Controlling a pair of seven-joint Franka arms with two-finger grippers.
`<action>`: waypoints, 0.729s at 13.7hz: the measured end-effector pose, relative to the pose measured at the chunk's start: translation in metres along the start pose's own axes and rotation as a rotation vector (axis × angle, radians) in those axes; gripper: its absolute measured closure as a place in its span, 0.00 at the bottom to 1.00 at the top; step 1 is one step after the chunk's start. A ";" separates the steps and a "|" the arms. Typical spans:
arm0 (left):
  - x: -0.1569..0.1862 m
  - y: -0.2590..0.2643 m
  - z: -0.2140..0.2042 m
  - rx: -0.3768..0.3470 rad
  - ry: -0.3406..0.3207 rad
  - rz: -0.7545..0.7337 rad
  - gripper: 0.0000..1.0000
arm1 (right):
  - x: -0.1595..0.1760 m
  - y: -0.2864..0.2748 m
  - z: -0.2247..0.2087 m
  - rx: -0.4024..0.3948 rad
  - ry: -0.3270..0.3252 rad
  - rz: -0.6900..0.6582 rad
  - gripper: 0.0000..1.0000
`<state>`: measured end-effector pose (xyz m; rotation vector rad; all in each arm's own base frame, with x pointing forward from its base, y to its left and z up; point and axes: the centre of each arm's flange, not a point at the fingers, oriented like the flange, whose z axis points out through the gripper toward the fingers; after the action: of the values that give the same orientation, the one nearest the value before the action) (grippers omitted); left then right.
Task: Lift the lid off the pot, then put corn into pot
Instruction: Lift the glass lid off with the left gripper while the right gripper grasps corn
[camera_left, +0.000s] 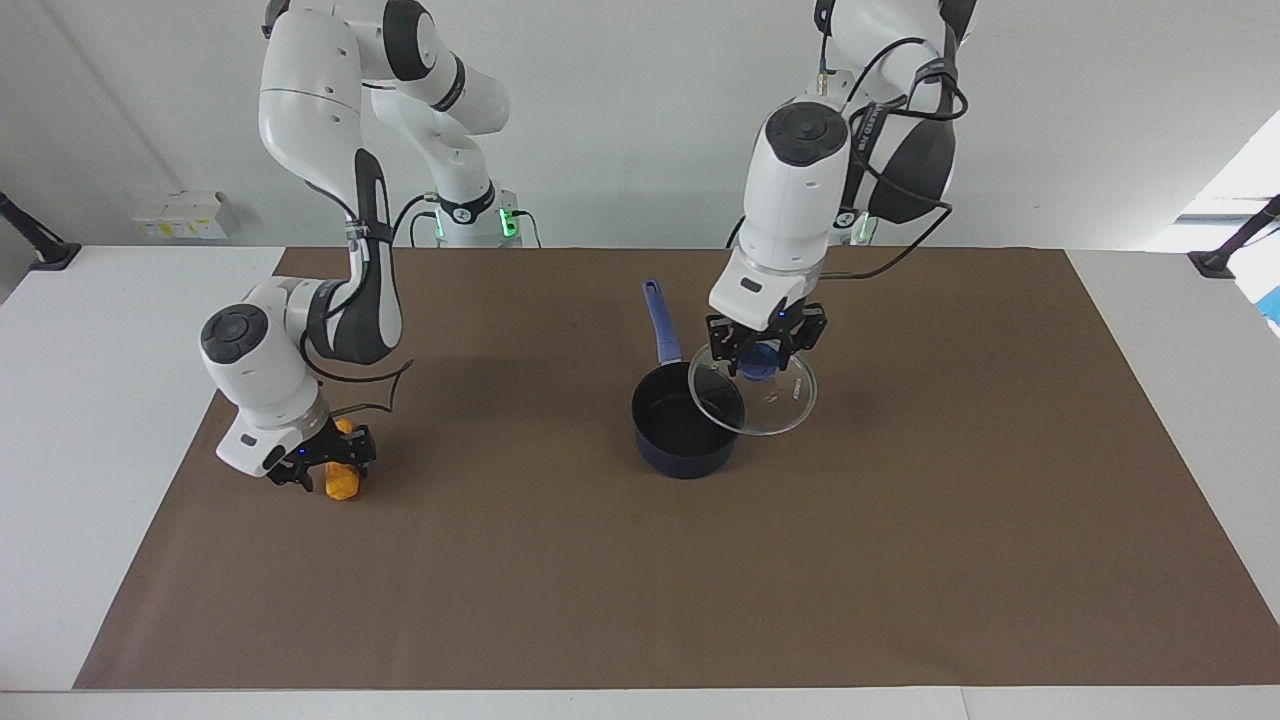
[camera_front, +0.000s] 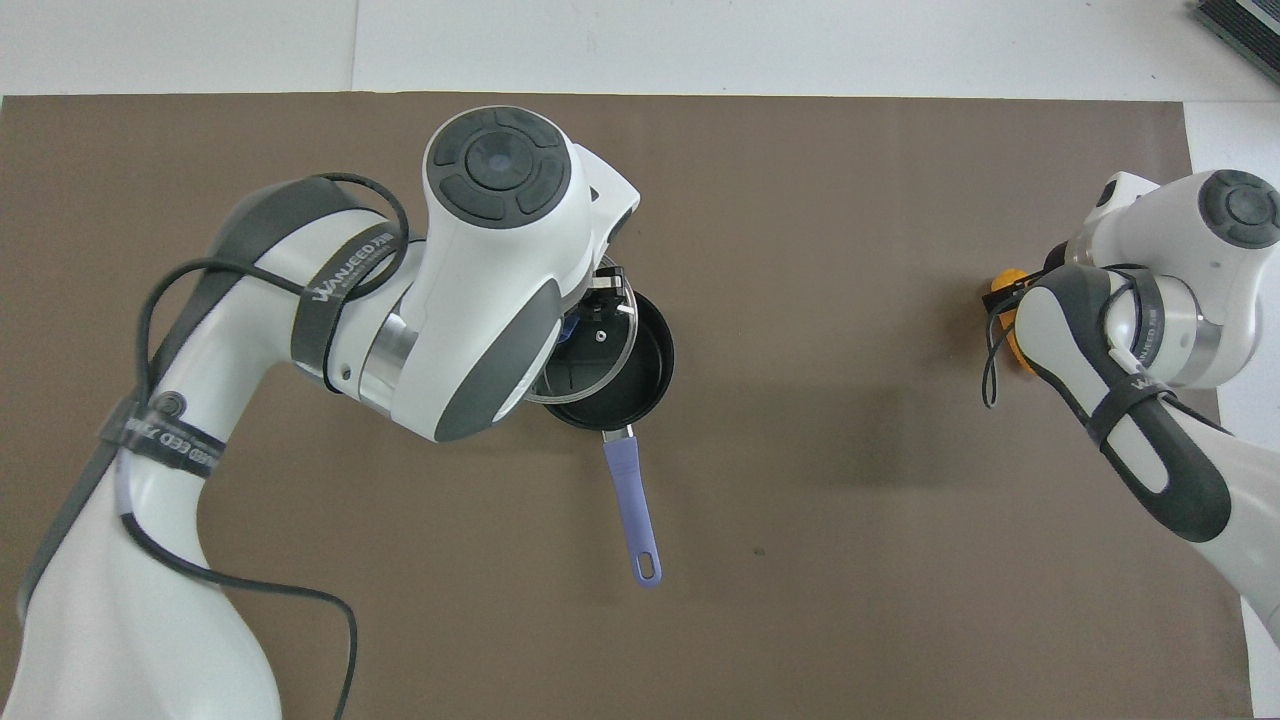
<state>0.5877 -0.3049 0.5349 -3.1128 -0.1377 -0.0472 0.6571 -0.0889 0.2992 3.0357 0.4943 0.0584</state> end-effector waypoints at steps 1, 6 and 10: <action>0.009 -0.016 0.000 0.004 -0.005 -0.013 0.35 | 0.000 0.000 -0.002 -0.001 0.003 0.000 0.57; 0.042 -0.102 0.017 0.036 -0.072 -0.042 0.35 | 0.015 -0.005 -0.061 -0.002 0.026 0.046 0.61; 0.051 -0.170 0.036 0.049 -0.124 -0.091 0.35 | 0.026 -0.064 -0.147 0.009 0.025 0.108 0.61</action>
<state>0.6240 -0.1304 0.5050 -3.0579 -0.2789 0.1451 0.6548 -0.0109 0.4420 3.0714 0.3329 0.0993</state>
